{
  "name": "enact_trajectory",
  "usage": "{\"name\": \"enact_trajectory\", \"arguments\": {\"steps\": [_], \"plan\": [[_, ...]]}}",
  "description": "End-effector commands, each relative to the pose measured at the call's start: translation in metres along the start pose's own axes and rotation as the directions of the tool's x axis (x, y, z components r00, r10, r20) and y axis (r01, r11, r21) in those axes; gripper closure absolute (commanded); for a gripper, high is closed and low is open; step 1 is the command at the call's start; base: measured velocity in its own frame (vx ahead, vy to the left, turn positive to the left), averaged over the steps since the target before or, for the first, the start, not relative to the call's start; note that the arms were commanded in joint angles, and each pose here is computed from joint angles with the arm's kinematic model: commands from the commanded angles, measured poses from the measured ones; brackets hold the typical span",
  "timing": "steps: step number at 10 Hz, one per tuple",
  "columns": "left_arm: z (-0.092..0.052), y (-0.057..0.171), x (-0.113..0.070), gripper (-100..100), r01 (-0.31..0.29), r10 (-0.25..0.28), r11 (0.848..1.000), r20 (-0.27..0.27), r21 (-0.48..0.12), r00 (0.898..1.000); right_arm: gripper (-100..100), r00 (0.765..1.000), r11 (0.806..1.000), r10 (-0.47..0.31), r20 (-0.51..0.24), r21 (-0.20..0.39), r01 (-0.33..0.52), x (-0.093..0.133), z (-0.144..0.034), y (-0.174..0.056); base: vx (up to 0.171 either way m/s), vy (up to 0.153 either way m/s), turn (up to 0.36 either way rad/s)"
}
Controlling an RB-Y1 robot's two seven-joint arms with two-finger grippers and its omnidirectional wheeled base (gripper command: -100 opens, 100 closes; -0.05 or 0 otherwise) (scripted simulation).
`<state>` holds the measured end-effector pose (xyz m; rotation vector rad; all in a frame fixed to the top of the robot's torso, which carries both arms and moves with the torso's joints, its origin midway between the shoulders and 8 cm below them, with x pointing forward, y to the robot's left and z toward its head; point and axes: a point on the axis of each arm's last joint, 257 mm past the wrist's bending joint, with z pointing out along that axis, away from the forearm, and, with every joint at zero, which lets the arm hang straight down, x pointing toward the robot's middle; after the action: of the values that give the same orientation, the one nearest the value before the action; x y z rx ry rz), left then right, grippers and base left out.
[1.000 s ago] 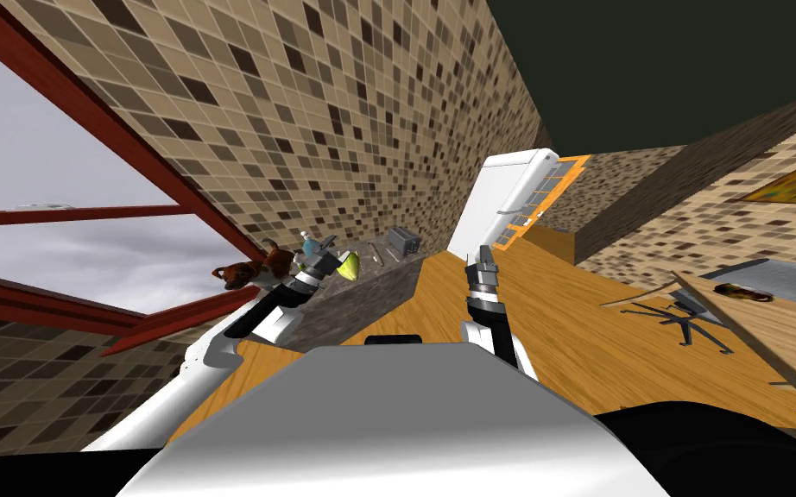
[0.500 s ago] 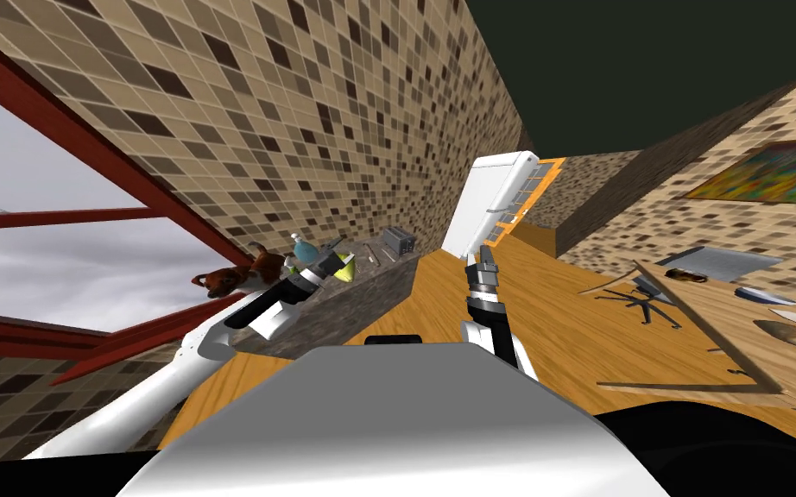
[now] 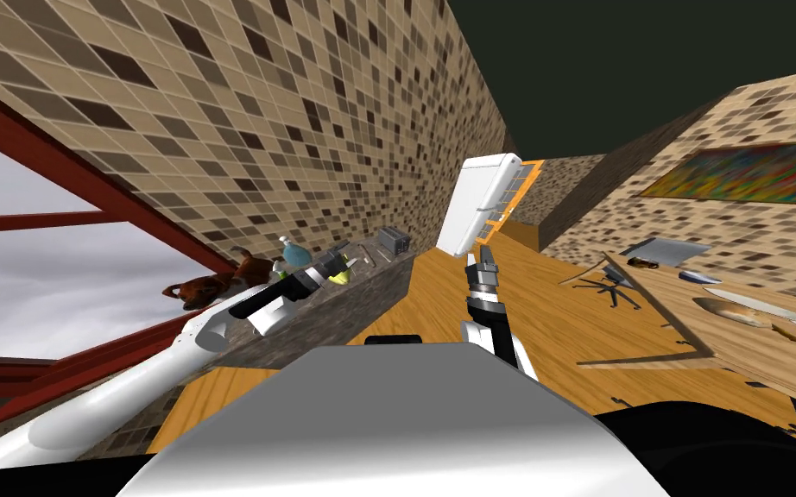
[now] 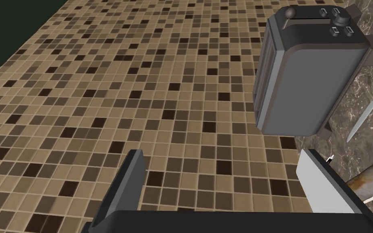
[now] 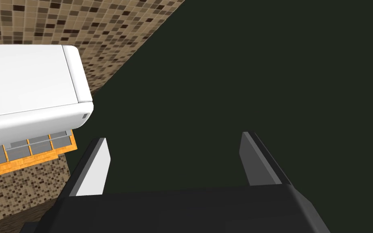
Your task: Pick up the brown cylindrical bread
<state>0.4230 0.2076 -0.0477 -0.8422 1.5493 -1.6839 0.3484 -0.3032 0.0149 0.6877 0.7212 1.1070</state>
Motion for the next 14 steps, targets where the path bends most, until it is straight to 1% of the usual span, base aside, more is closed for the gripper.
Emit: {"name": "enact_trajectory", "arguments": {"steps": [1, 2, 3, 4, 5, 6, 7, 8, 9, 10, 11, 12, 13, 14], "plan": [[0.0, 0.009, -0.001, -100, -0.005, 0.005, 0.999, -0.01, -0.047, 1.0, 0, 1.0, 1.0, 0.0, 0.0, 0.0, 0.0, 0.0, 0.0, 0.0, 0.005, 0.01, -0.139], [0.002, 0.023, -0.001, -100, 0.029, -0.031, 0.994, -0.012, -0.102, 0.999, 0, 1.0, 1.0, 0.0, 0.0, 0.0, 0.0, 0.0, 0.0, 0.0, 0.012, 0.008, -0.224], [0.0, 0.025, -0.002, -100, 0.007, -0.01, 0.993, -0.019, -0.119, 1.0, 0, 1.0, 1.0, 0.0, 0.0, 0.0, 0.0, 0.0, 0.0, 0.0, 0.01, 0.012, -0.113], [0.0, 0.041, -0.003, -100, 0.036, -0.04, 0.983, -0.015, -0.179, 0.999, 0, 1.0, 1.0, 0.0, 0.0, 0.0, 0.0, 0.0, 0.0, 0.0, 0.02, 0.01, -0.291], [-0.002, 0.042, -0.006, -100, 0.01, -0.015, 0.98, -0.022, -0.199, 1.0, 0, 1.0, 1.0, 0.0, 0.0, 0.0, 0.0, 0.0, 0.0, 0.0, 0.018, 0.017, -0.111], [-0.005, 0.059, -0.008, -100, 0.037, -0.042, 0.965, -0.012, -0.261, 0.999, 0, 1.0, 1.0, 0.0, 0.0, 0.0, 0.0, 0.0, 0.0, 0.0, 0.025, 0.011, -0.193], [-0.007, 0.06, -0.011, -100, 0.015, -0.021, 0.961, -0.017, -0.277, 1.0, 0, 1.0, 1.0, 0.0, 0.0, 0.0, 0.0, 0.0, 0.0, 0.0, 0.022, 0.012, -0.144], [-0.012, 0.077, -0.015, -100, 0.039, -0.042, 0.94, -0.001, -0.339, 0.999, 0, 1.0, 1.0, 0.0, 0.0, 0.0, 0.0, 0.0, 0.0, 0.0, 0.029, 0.014, -0.259], [-0.014, 0.078, -0.018, -100, 0.019, -0.023, 0.935, -0.005, -0.353, 1.0, 0, 1.0, 1.0, 0.0, 0.0, 0.0, 0.0, 0.0, 0.0, 0.0, 0.024, 0.02, -0.135], [-0.022, 0.096, -0.024, -100, 0.038, -0.035, 0.907, 0.015, -0.419, 0.999, 0, 1.0, 1.0, 0.0, 0.0, 0.0, 0.0, 0.0, 0.0, 0.0, 0.039, 0.013, -0.221], [-0.023, 0.096, -0.026, -100, 0.024, -0.021, 0.904, 0.012, -0.428, 1.0, 0, 1.0, 1.0, 0.0, 0.0, 0.0, 0.0, 0.0, 0.0, 0.0, 0.035, 0.015, -0.174], [-0.034, 0.114, -0.035, -100, 0.04, -0.026, 0.87, 0.036, -0.492, 0.999, 0, 1.0, 1.0, 0.0, 0.0, 0.0, 0.0, 0.0, 0.0, 0.0, 0.032, 0.016, -0.291], [-0.035, 0.113, -0.037, -100, 0.03, -0.015, 0.866, 0.034, -0.499, 0.999, 0, 1.0, 1.0, 0.0, 0.0, 0.0, 0.0, 0.0, 0.0, 0.0, 0.029, 0.025, -0.13], [-0.049, 0.13, -0.048, -100, 0.041, -0.008, 0.826, 0.06, -0.562, 0.998, 0, 1.0, 1.0, 0.0, 0.0, 0.0, 0.0, 0.0, 0.0, 0.0, 0.044, 0.023, -0.296]]}}
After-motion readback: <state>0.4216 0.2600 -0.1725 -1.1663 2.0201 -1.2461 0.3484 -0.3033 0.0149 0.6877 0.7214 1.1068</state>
